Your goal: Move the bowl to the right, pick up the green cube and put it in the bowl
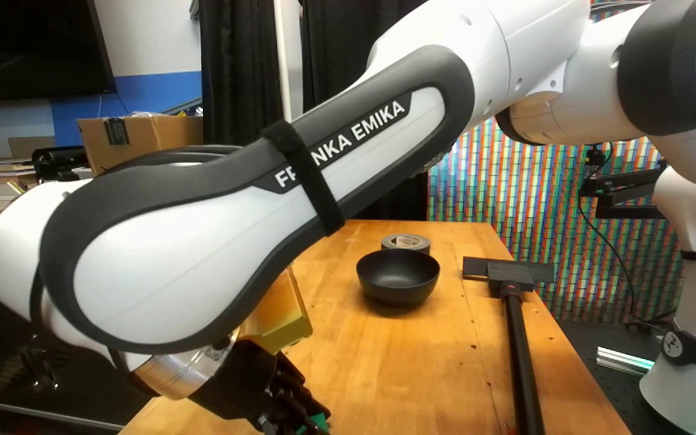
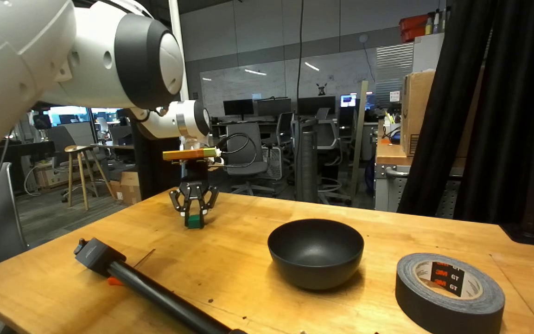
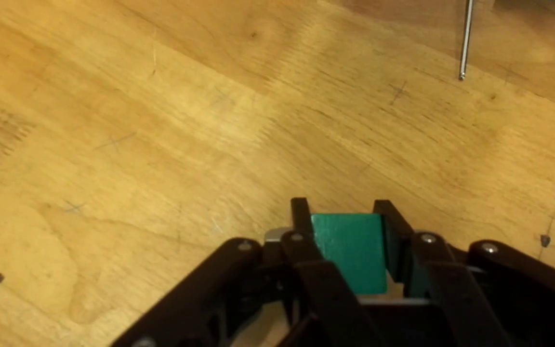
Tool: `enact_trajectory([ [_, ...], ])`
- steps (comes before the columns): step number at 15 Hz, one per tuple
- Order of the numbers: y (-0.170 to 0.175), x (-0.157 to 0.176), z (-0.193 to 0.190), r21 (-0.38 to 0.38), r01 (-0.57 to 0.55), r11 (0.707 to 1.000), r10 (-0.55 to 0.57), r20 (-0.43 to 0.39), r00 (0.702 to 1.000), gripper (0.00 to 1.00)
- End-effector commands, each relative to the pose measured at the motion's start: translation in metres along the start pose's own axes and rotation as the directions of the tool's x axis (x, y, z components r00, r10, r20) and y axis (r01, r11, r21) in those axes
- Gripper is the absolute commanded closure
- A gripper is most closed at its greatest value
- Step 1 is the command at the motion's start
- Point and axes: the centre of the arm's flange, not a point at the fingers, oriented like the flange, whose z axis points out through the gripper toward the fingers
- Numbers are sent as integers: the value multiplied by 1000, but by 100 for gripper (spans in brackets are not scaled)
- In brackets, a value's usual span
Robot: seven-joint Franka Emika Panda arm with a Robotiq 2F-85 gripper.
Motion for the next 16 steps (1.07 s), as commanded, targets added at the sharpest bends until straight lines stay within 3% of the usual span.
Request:
enact_trajectory([
  [1, 16, -11, -18, -18, -32, 999, 32, -7, 999, 85],
  [7, 68, -52, -46, 0, -96, 995, 95, -70, 993, 85],
  [13, 176, -122, -61, 68, -202, 977, 209, -130, 969, 86],
  [16, 240, -170, -48, 118, -267, 956, 282, -143, 949, 86],
])
